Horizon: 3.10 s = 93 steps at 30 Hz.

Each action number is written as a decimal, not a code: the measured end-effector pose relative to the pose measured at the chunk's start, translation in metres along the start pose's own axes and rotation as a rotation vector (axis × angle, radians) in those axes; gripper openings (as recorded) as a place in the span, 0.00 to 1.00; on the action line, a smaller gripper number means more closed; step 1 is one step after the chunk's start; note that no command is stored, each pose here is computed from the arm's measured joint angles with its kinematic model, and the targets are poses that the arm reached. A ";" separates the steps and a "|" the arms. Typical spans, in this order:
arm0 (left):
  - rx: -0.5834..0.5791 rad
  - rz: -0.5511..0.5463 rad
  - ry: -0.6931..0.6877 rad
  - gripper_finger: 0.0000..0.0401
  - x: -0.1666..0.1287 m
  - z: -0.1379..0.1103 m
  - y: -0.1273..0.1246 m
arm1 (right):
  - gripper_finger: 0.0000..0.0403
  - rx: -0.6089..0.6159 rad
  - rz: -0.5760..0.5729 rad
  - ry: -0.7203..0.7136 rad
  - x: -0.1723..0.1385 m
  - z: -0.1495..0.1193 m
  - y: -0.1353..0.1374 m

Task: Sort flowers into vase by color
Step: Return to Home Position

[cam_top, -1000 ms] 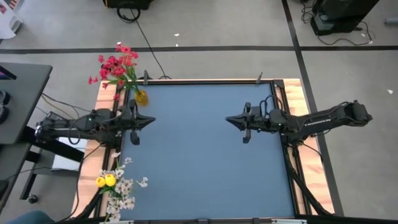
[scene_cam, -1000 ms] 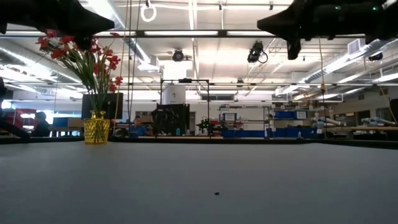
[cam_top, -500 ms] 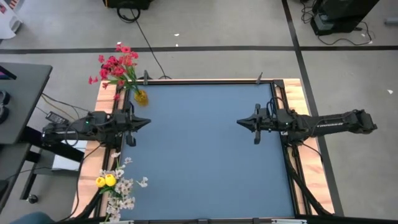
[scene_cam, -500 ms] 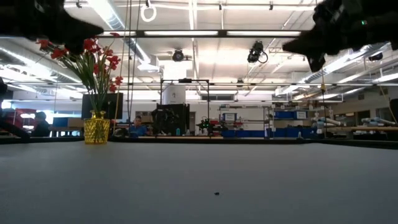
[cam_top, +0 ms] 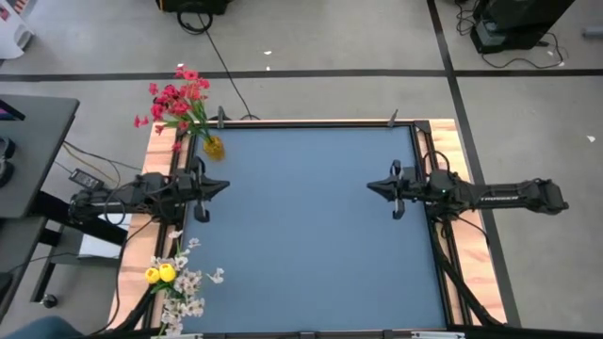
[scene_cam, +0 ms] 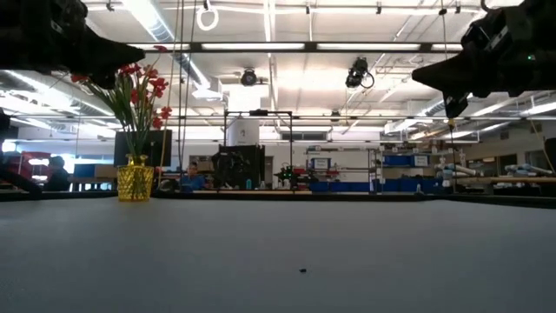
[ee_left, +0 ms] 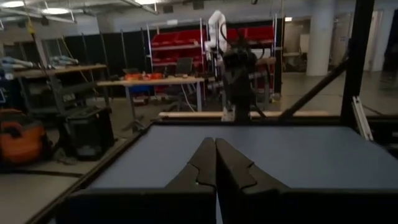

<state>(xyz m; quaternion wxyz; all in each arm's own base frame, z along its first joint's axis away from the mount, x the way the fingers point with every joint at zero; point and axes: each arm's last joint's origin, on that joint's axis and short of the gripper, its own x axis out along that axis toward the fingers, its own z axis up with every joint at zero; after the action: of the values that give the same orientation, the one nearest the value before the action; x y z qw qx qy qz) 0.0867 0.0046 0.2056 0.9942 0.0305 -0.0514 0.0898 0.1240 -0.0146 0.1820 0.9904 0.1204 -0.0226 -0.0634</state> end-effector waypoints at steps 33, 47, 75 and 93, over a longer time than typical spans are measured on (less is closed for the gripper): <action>0.080 -0.076 0.050 0.00 0.006 -0.035 -0.006 | 0.00 -0.067 0.111 0.032 -0.015 -0.007 -0.018; 0.086 -0.191 0.075 0.00 0.005 -0.039 -0.010 | 0.00 -0.144 0.106 0.136 -0.015 -0.018 -0.019; 0.080 -0.191 0.079 0.08 0.005 -0.040 -0.010 | 0.14 -0.030 0.059 0.142 -0.015 -0.019 -0.020; 0.080 -0.191 0.080 0.08 0.005 -0.040 -0.010 | 0.14 -0.031 0.060 0.142 -0.015 -0.019 -0.020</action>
<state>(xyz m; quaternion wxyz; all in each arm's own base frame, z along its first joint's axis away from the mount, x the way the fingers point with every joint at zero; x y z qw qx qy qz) 0.0977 -0.0011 0.1663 0.9975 0.0711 -0.0050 -0.0021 0.1079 -0.0275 0.1585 0.9927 0.1086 0.0452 -0.0255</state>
